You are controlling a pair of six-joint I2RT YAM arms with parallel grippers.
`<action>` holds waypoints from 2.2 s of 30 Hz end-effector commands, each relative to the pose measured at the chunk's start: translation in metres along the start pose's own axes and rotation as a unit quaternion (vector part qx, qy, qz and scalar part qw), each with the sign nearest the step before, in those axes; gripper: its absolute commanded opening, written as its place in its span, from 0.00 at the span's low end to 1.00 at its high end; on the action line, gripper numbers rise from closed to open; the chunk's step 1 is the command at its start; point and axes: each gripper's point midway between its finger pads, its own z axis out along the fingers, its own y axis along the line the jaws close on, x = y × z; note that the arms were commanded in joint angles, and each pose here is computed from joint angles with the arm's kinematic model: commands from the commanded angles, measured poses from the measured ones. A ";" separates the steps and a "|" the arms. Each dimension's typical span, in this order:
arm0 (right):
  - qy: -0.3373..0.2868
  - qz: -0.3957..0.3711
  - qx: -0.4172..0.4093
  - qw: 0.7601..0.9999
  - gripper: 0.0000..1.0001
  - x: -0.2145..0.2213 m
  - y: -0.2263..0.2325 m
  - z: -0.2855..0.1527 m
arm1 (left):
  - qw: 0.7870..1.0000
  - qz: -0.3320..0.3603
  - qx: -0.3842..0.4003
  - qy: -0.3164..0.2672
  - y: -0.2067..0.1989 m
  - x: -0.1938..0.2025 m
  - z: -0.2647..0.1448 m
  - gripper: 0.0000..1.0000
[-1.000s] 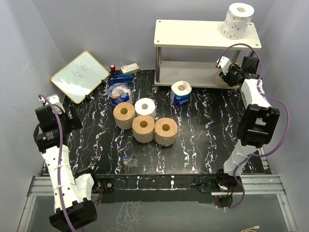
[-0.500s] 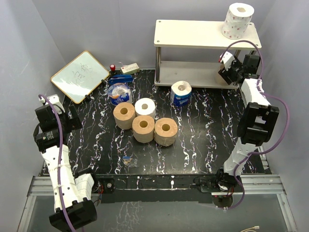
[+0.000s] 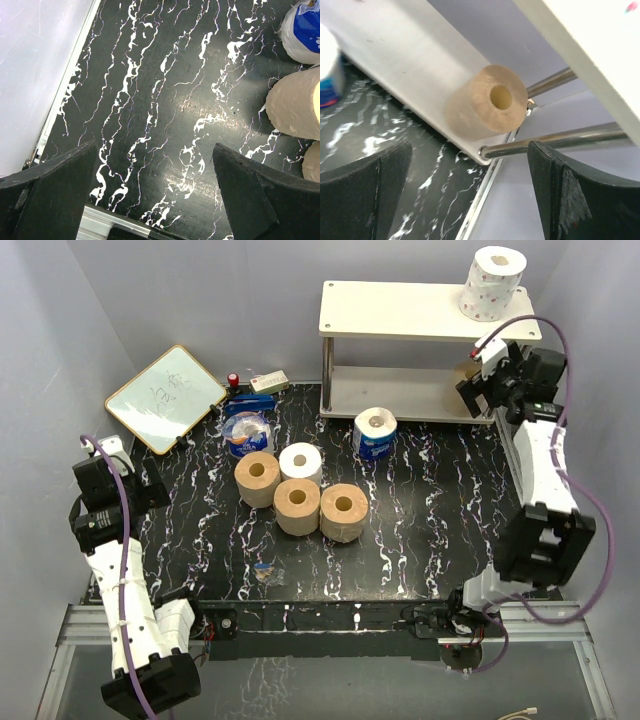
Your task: Place and organize the paper towels onto the shelf
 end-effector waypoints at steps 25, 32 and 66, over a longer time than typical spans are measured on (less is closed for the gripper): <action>0.002 -0.242 -0.493 0.836 0.83 -0.097 0.406 -0.124 | 1.000 -0.002 -0.004 0.007 0.003 -0.001 0.004 0.98; 0.025 -0.257 -0.492 0.832 0.76 -0.078 0.425 -0.117 | 1.000 -0.002 -0.004 0.007 0.003 -0.001 0.004 0.98; 0.089 -0.254 -0.502 0.822 0.29 -0.040 0.444 -0.102 | 1.000 -0.002 -0.001 0.013 0.003 0.001 0.006 0.98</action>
